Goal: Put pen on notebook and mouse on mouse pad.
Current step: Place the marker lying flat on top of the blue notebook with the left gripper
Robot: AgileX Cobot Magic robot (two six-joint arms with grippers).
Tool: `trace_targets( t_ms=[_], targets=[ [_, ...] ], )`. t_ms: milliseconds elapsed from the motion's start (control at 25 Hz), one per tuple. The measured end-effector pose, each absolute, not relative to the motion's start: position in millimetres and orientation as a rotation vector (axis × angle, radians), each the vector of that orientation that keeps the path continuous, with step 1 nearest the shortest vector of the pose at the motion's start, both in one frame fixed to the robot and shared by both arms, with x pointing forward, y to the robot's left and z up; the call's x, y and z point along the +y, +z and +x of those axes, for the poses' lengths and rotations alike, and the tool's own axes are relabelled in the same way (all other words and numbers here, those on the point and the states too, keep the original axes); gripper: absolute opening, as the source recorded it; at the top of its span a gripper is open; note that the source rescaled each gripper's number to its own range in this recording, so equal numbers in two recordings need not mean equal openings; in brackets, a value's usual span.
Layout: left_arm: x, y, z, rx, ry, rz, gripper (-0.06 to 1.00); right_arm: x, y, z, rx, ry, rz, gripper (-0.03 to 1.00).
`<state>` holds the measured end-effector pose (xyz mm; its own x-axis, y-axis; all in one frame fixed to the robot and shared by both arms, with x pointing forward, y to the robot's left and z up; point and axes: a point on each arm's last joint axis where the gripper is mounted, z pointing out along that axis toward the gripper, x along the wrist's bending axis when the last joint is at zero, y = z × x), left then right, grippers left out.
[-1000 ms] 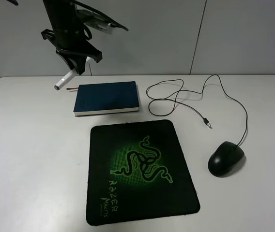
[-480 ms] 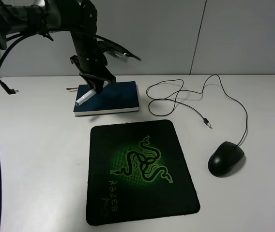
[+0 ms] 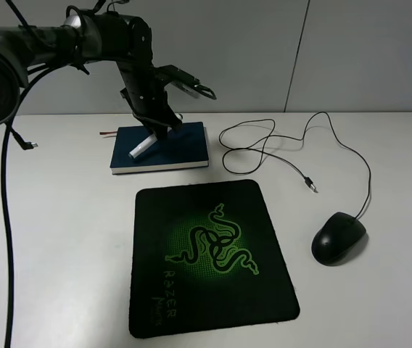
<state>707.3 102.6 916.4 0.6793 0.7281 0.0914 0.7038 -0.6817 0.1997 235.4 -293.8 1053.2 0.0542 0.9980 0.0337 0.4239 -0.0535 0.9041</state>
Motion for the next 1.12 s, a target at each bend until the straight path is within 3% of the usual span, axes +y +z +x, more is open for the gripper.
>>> trace_targets(
  t_ms=[640,680,760,840,880,1000,1120],
  targets=[
    [100.8,915.1,710.8,1.196,0.277,2.694,0.02,-293.8,1053.2,235.4,1.467,0.967,1.582,1.00],
    [100.8,915.1,710.8,1.196,0.277,2.693,0.08,-293.8,1053.2,235.4,1.467,0.967,1.582,1.00],
    [101.5,915.2,711.6,1.190,0.296,2.699,0.38,-293.8,1053.2,235.4,1.467,0.967,1.582,1.00],
    [101.8,915.5,712.8,1.184,0.316,2.696,0.74,-293.8,1053.2,235.4,1.467,0.967,1.582,1.00],
    [101.7,915.6,713.1,1.184,0.320,2.694,0.84,-293.8,1053.2,235.4,1.467,0.967,1.582,1.00],
    [101.8,915.6,713.1,1.185,0.321,2.694,0.96,-293.8,1053.2,235.4,1.467,0.967,1.582,1.00],
    [101.9,915.6,713.2,1.185,0.323,2.695,0.99,-293.8,1053.2,235.4,1.467,0.967,1.582,1.00]
  ],
)
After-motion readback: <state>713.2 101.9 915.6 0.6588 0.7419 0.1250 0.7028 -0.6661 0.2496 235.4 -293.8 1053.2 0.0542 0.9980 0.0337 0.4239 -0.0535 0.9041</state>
